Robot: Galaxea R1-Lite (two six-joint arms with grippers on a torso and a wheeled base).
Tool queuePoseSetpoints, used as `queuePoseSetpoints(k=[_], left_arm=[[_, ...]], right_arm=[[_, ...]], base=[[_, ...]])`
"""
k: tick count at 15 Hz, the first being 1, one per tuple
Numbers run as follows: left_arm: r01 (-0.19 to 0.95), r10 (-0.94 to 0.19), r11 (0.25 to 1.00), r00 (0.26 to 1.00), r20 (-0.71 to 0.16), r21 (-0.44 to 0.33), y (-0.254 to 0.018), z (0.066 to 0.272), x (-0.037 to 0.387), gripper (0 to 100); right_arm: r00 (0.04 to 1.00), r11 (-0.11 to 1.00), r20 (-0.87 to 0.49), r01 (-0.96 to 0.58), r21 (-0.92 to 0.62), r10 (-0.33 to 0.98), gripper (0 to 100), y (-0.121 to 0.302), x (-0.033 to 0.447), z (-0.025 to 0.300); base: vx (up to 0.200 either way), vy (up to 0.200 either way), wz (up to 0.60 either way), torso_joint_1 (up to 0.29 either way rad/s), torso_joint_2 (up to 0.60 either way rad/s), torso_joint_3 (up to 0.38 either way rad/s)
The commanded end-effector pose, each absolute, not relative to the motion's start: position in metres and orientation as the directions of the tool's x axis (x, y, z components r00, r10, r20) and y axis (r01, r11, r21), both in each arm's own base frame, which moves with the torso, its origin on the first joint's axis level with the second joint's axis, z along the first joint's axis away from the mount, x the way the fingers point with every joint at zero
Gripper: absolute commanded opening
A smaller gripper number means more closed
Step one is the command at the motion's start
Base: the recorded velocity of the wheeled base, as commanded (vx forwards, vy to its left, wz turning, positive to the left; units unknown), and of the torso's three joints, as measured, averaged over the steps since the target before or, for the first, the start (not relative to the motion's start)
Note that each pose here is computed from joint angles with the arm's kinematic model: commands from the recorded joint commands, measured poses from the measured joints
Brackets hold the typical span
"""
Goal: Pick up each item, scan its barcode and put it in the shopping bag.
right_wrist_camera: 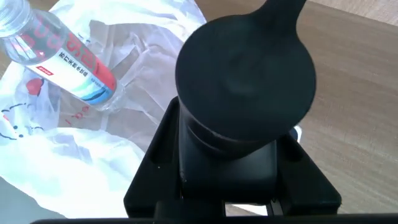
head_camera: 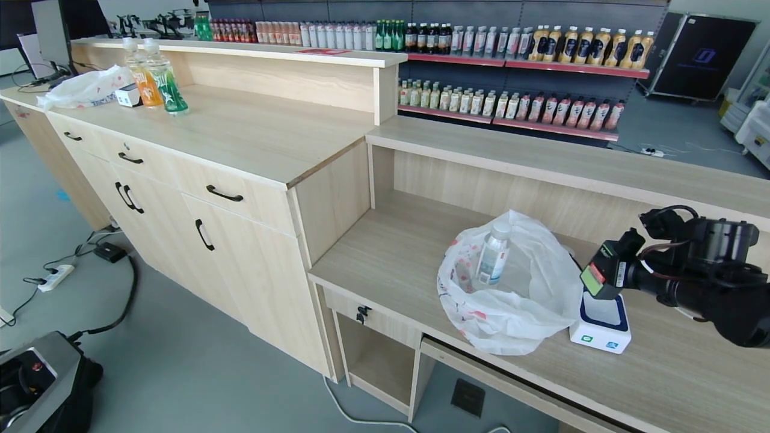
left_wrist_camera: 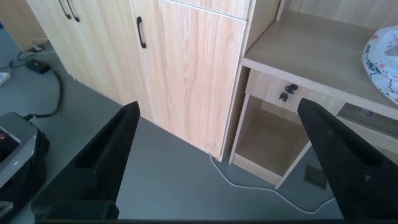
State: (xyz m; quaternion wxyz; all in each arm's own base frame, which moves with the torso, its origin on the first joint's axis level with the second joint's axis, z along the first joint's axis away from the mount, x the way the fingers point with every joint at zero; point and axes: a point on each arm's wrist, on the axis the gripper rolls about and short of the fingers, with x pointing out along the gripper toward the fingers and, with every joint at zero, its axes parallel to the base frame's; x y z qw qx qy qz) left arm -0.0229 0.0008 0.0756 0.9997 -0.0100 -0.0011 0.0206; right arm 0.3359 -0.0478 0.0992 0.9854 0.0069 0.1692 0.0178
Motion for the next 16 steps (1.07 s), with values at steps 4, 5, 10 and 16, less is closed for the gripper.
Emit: queuePoseSetpoints(k=[4, 5, 10, 16], left_arm=[[-0.041, 0.041, 0.999, 0.999, 0.0, -0.02, 0.001, 0.075, -0.023, 100], [-0.041, 0.041, 0.999, 0.999, 0.0, -0.02, 0.001, 0.075, -0.023, 100], [-0.043, 0.043, 0.999, 0.999, 0.002, -0.02, 0.001, 0.076, -0.023, 100], [-0.041, 0.041, 0.999, 0.999, 0.002, -0.022, 0.001, 0.076, -0.023, 100]], right_arm=[[0.94, 0.998, -0.335, -0.067, 0.005, 0.064, 0, -0.05, 0.352, 0.079], [0.944, 0.998, -0.323, -0.07, -0.009, 0.064, 0, -0.05, 0.355, 0.074], [0.944, 0.986, -0.294, -0.167, -0.027, 0.152, 0, -0.049, 0.365, 0.059], [0.948, 0.974, -0.251, -0.218, -0.054, 0.198, 0, -0.045, 0.378, 0.051]], base=[[0.0, 0.0, 0.0, 0.0, 0.0, 0.0], [0.0, 0.0, 0.0, 0.0, 0.0, 0.0], [0.0, 0.0, 0.0, 0.0, 0.0, 0.0], [0.0, 0.0, 0.0, 0.0, 0.0, 0.0]])
